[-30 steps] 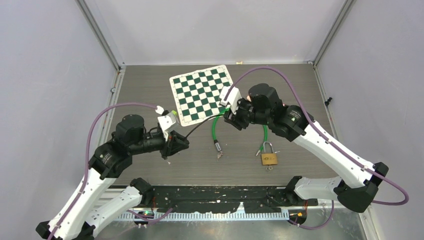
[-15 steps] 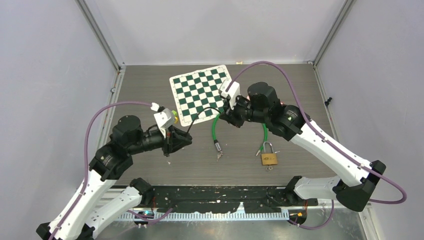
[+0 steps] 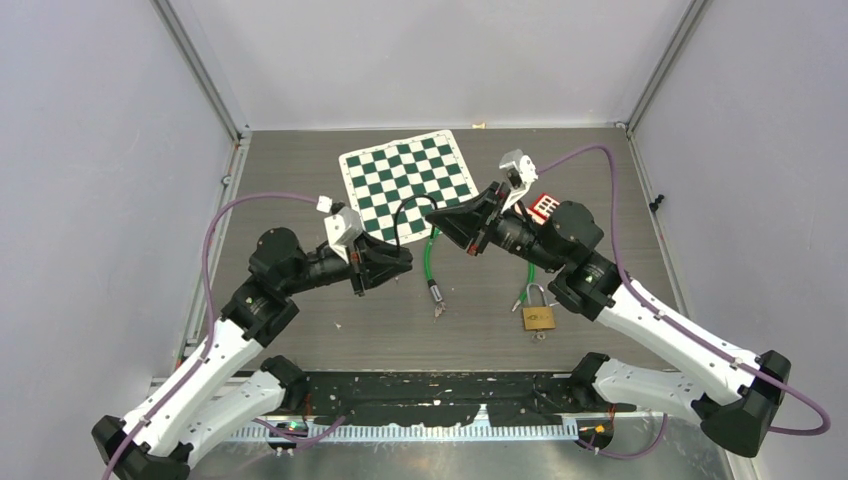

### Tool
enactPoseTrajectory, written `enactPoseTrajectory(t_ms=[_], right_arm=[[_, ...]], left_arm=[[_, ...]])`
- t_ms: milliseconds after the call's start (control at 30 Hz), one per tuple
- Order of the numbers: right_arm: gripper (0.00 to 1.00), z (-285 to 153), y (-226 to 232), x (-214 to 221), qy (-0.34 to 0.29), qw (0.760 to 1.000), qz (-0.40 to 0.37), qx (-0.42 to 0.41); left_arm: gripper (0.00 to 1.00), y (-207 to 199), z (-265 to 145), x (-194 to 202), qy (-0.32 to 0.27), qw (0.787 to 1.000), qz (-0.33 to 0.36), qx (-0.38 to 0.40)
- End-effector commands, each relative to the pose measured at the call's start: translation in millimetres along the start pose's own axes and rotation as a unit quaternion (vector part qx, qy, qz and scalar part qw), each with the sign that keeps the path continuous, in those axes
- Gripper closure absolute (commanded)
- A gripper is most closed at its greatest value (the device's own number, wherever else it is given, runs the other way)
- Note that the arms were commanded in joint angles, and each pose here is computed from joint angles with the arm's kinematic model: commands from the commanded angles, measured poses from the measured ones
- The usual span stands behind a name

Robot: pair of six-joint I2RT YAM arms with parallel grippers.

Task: Lock with the key
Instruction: Lock the lock.

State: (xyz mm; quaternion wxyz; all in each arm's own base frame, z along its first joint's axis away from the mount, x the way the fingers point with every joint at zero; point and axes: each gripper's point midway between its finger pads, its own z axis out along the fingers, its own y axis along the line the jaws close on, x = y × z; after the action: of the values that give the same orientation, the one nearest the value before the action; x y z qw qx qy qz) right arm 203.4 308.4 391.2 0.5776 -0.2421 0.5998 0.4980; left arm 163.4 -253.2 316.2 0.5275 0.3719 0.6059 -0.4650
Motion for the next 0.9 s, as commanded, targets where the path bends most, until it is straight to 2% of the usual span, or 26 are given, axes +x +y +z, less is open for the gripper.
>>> enactPoseTrajectory(t_ms=[0, 100, 267, 567, 867], right_arm=[[0.95, -4, 40, -56, -0.131, 0.988, 0.03, -0.075], [0.95, -6, 50, -61, -0.153, 0.983, 0.031, -0.093], [0.95, -1, 58, -56, -0.151, 0.982, 0.014, -0.109], [0.95, 10, 73, -43, -0.128, 0.981, -0.017, -0.142], [0.95, 18, 68, -30, -0.108, 0.986, -0.038, -0.122]], left_arm=[[1.0, -13, 0, -36, -0.082, 0.991, 0.102, 0.038], [1.0, -19, 0, -31, -0.078, 0.986, 0.134, 0.063], [1.0, -29, -3, -38, -0.116, 0.973, 0.179, 0.087], [1.0, -30, -3, -49, -0.118, 0.972, 0.183, 0.085], [1.0, -15, -1, -52, -0.12, 0.977, 0.171, 0.044]])
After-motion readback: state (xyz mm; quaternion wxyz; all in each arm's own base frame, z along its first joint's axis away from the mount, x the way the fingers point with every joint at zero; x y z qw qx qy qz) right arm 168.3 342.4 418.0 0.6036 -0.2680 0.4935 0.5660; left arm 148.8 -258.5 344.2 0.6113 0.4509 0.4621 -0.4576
